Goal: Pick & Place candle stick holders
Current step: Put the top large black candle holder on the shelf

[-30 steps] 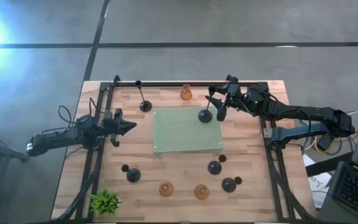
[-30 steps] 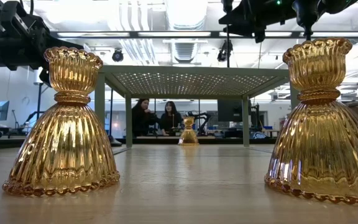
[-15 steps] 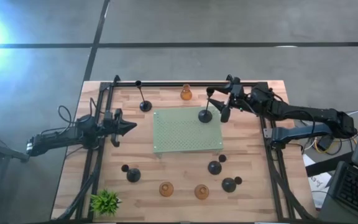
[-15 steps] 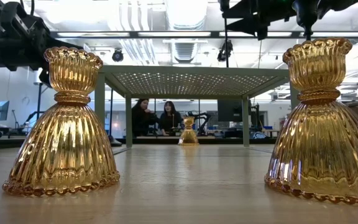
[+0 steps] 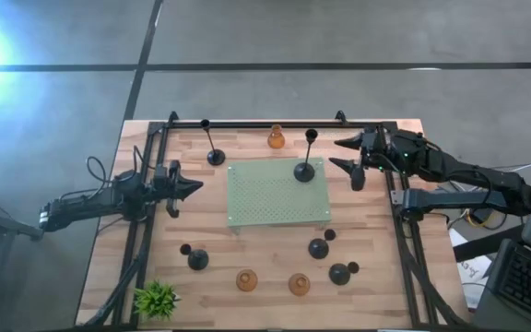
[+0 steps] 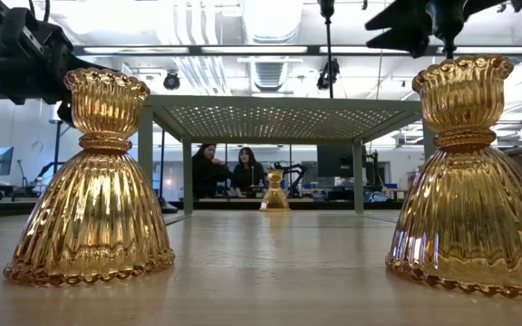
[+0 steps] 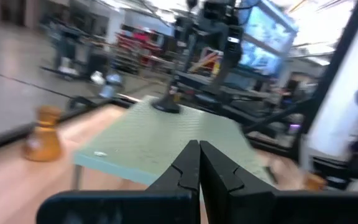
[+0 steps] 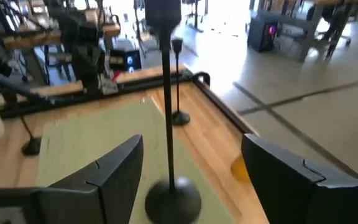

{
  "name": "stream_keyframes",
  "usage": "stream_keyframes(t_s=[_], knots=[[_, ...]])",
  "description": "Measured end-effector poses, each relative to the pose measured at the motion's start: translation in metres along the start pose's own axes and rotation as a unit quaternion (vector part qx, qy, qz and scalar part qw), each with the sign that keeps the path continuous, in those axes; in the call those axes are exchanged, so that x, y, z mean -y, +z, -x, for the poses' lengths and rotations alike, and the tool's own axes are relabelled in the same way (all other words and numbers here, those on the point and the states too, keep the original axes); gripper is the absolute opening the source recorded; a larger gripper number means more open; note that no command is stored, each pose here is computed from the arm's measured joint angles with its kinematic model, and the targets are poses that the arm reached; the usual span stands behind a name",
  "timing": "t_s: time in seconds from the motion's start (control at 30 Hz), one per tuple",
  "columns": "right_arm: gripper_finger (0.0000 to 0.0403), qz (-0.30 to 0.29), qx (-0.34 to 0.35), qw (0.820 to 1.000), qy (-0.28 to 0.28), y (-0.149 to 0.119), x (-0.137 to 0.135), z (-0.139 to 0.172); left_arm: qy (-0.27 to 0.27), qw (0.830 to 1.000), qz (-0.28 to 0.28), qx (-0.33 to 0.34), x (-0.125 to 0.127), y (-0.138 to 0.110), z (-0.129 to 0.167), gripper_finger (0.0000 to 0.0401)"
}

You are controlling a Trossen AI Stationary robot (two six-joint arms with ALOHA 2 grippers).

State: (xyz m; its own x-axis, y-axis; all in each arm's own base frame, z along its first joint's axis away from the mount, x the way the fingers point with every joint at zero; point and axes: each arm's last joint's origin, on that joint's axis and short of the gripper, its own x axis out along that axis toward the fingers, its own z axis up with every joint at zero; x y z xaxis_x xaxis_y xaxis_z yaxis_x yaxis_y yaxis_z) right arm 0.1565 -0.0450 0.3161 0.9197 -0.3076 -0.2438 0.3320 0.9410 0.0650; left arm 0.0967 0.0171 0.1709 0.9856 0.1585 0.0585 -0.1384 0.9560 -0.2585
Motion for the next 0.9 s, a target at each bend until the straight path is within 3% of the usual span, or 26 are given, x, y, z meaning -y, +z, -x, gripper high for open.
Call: stream_keyframes(t_s=[0.2,0.4,0.63,0.73,0.9], knots=[[0.0244,-0.002,-0.031,1.000,-0.003,-0.010,0.001,0.006,0.103,0.993,-0.050,0.009,-0.006,-0.001,-0.001,0.0017],[0.0235,0.014,-0.046,0.999,-0.004,-0.015,0.001,-0.002,0.200,0.978,-0.067,0.008,-0.012,-0.002,-0.004,0.0093],[0.0237,0.017,-0.061,0.998,-0.005,-0.018,0.001,-0.012,0.238,0.967,-0.093,0.017,-0.014,0.001,-0.010,0.0158],[0.0233,0.019,-0.063,0.998,-0.007,-0.018,0.001,-0.014,0.242,0.962,-0.126,0.006,-0.014,0.000,-0.014,0.0164],[0.0225,0.020,-0.052,0.998,-0.032,-0.016,0.003,-0.009,0.311,0.941,-0.135,0.010,-0.018,0.000,-0.019,0.0165]])
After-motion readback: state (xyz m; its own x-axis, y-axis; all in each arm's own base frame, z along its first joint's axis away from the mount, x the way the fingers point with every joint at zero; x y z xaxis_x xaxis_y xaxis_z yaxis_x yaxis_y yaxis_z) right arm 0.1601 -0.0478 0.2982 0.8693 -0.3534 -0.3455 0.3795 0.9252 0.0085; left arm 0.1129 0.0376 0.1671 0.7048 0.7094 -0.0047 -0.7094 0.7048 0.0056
